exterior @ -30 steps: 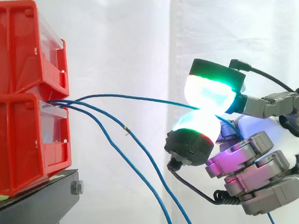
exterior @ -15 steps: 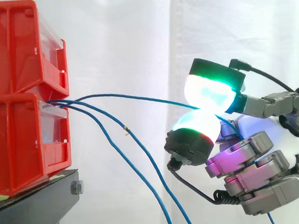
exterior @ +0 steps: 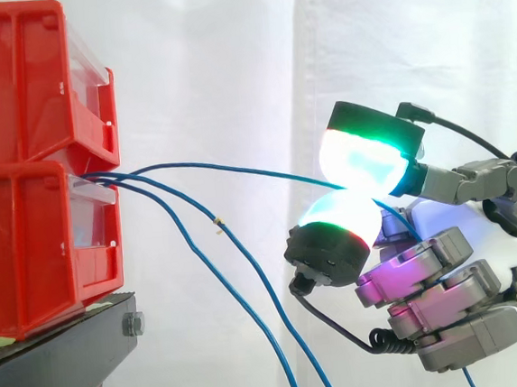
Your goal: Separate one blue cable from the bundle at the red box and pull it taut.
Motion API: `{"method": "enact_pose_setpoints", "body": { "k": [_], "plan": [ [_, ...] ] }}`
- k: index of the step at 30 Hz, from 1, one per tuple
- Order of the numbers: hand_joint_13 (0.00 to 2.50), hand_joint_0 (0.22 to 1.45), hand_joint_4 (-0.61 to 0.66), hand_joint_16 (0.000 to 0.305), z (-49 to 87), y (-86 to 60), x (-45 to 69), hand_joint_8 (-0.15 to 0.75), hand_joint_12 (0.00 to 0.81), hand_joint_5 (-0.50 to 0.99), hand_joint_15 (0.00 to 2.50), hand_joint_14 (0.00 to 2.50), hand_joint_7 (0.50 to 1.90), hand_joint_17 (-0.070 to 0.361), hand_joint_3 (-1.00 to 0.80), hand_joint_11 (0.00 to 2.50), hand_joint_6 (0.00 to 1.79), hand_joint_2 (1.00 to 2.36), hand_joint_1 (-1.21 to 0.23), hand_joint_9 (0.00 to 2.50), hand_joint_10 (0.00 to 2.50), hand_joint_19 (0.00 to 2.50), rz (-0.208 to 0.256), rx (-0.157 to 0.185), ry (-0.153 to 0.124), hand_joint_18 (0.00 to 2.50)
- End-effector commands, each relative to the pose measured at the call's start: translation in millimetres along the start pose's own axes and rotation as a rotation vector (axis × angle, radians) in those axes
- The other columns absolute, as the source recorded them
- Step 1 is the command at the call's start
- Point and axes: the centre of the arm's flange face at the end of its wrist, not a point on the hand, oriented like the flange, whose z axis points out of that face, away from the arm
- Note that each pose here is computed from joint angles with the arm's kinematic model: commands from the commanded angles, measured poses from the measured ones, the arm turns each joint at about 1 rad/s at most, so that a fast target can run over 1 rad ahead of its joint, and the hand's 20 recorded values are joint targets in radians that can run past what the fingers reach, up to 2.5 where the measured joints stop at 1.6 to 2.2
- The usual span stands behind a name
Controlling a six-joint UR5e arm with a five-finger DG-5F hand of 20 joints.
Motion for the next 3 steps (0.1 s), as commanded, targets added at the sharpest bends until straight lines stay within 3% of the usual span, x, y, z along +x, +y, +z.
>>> {"method": "enact_pose_setpoints", "body": {
  "k": [1,3],
  "plan": [
    [0.94,0.81,-0.25,0.028,0.1,0.1,0.2,0.252,0.322,-0.18,1.38,2.5,1.35,0.064,-0.3,1.35,0.94,1.01,-0.84,0.75,2.35,1.86,0.0,-0.001,0.0,1.29],
    [0.94,0.81,-0.25,0.028,0.1,0.1,0.2,0.251,0.322,-0.18,1.39,2.5,1.35,0.064,-0.31,1.37,0.94,1.01,-0.84,0.75,2.34,1.86,0.0,-0.001,0.0,1.29]
  ]
}}
